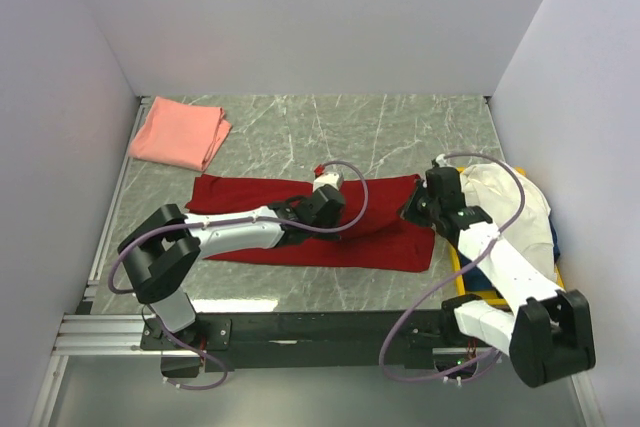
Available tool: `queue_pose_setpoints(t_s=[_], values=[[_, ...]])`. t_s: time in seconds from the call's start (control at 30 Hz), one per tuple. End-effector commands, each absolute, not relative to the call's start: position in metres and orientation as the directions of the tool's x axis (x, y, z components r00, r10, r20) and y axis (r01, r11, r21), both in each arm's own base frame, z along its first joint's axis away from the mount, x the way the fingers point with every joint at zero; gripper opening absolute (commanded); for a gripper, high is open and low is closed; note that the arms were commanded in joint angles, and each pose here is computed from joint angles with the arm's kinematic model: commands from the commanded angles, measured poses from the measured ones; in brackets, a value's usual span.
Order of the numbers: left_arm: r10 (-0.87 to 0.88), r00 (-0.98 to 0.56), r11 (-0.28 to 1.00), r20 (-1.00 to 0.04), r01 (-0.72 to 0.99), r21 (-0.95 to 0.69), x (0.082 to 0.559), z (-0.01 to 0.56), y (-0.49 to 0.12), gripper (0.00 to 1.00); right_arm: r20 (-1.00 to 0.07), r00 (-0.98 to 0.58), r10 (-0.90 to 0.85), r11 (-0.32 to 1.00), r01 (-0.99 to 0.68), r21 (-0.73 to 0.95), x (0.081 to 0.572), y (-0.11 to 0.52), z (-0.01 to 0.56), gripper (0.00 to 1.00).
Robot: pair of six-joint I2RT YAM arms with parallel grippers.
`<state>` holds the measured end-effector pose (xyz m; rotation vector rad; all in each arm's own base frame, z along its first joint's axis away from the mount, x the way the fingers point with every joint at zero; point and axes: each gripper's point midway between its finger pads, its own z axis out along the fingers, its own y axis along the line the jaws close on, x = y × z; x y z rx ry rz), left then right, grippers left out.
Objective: Fold and stack the t-shirts
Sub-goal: Fold the tshirt
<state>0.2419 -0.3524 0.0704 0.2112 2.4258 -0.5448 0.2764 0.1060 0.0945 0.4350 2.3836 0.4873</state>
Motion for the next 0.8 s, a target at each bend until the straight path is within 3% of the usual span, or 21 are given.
queue_pose_setpoints(t_s=[0.0, 0.3, 0.43, 0.53, 0.63, 0.67, 0.77], values=[[0.003, -0.749, 0.883, -0.662, 0.313, -0.350, 0.249, 0.105, -0.357, 0.01, -0.517, -0.739, 0.432, 0.868, 0.185, 0.461, 0.259, 0.107, 0.090, 0.00], [0.065, -0.757, 0.874, -0.650, 0.358, -0.329, 0.246, 0.102, -0.352, 0.04, -0.453, -0.760, 0.467, 0.824, 0.188, 0.534, 0.225, 0.118, 0.076, 0.00], [0.086, -0.770, 0.861, -0.632, 0.377, -0.342, 0.241, 0.093, -0.353, 0.18, -0.420, -0.766, 0.488, 0.807, 0.213, 0.550, 0.211, 0.121, 0.063, 0.01], [0.092, -0.774, 0.852, -0.626, 0.387, -0.353, 0.238, 0.090, -0.354, 0.30, -0.406, -0.760, 0.508, 0.803, 0.246, 0.543, 0.203, 0.116, 0.055, 0.07], [0.083, -0.773, 0.855, -0.628, 0.379, -0.353, 0.239, 0.092, -0.348, 0.44, -0.420, -0.736, 0.531, 0.794, 0.260, 0.549, 0.199, 0.111, 0.060, 0.22], [0.076, -0.773, 0.857, -0.630, 0.374, -0.355, 0.240, 0.094, -0.346, 0.45, -0.425, -0.731, 0.534, 0.791, 0.255, 0.557, 0.199, 0.112, 0.065, 0.31], [0.022, -0.765, 0.848, -0.644, 0.355, -0.393, 0.247, 0.111, -0.338, 0.47, -0.444, -0.714, 0.541, 0.785, 0.240, 0.571, 0.199, 0.111, 0.080, 0.42]])
